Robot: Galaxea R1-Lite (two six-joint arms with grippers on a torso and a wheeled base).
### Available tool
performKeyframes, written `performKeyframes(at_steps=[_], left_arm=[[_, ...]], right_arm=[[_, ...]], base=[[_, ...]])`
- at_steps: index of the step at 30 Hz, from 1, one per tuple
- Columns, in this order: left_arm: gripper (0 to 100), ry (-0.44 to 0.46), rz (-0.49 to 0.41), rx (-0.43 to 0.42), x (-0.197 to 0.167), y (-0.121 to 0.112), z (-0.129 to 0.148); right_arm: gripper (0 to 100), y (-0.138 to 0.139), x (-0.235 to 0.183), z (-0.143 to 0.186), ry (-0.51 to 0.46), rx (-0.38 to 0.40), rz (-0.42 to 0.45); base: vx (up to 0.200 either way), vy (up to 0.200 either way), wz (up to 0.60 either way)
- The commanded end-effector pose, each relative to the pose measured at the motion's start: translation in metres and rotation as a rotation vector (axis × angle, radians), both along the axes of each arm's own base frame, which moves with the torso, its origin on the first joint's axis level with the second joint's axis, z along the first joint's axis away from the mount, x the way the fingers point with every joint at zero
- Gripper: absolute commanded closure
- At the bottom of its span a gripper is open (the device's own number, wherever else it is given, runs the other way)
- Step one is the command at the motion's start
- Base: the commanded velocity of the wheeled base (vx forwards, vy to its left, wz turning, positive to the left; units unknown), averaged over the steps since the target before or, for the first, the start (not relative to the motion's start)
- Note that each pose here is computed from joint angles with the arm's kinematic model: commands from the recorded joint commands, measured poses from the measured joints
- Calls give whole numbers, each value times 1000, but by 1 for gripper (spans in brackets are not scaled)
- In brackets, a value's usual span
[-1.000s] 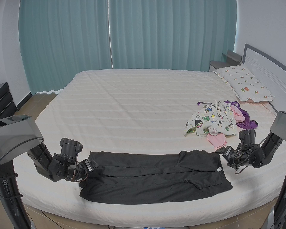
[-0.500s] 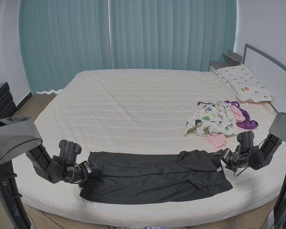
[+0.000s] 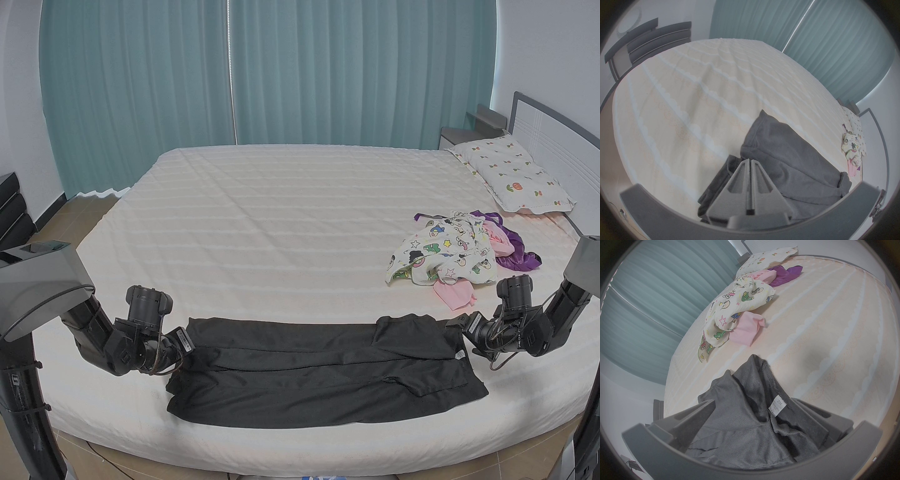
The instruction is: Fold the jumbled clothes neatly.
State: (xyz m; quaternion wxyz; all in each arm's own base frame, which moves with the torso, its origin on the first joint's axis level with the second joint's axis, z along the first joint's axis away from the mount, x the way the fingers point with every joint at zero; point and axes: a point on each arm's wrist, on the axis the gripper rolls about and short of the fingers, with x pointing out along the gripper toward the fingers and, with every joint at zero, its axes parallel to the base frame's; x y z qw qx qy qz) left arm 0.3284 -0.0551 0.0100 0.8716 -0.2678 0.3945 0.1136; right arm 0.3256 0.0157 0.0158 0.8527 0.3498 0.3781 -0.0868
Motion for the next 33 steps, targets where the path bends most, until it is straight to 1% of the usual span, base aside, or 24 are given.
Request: performKeyframes(at_steps=[1, 3, 6, 15, 20, 23, 26, 33], left_arm=[[100, -49, 26, -6, 6, 6, 10], [100, -80, 41, -12, 11, 10, 15], [100, -97, 56, -21, 14, 12, 18], [100, -81, 64, -20, 14, 14, 13], [100, -101, 67, -24, 11, 15, 22], [100, -119, 67, -27, 9, 15, 29], [100, -127, 66, -28, 9, 15, 30], [100, -133, 83, -49, 10, 14, 32]], right_arm=[[0, 0, 0, 0, 0, 2, -1], [0, 0, 0, 0, -1, 2, -1], [0, 0, 0, 1, -3, 3, -2], [0, 0, 0, 1, -3, 4, -2], [0, 0, 0, 2, -5, 8, -5], [0, 3, -1, 7, -16, 32, -18], [0, 9, -2, 8, -14, 42, -5], [0, 25, -5, 8, 4, 31, 35]], base=[[0, 0, 0], [0, 0, 0], [0, 0, 0], [0, 0, 0], [0, 0, 0], [0, 0, 0], [0, 0, 0], [0, 0, 0]])
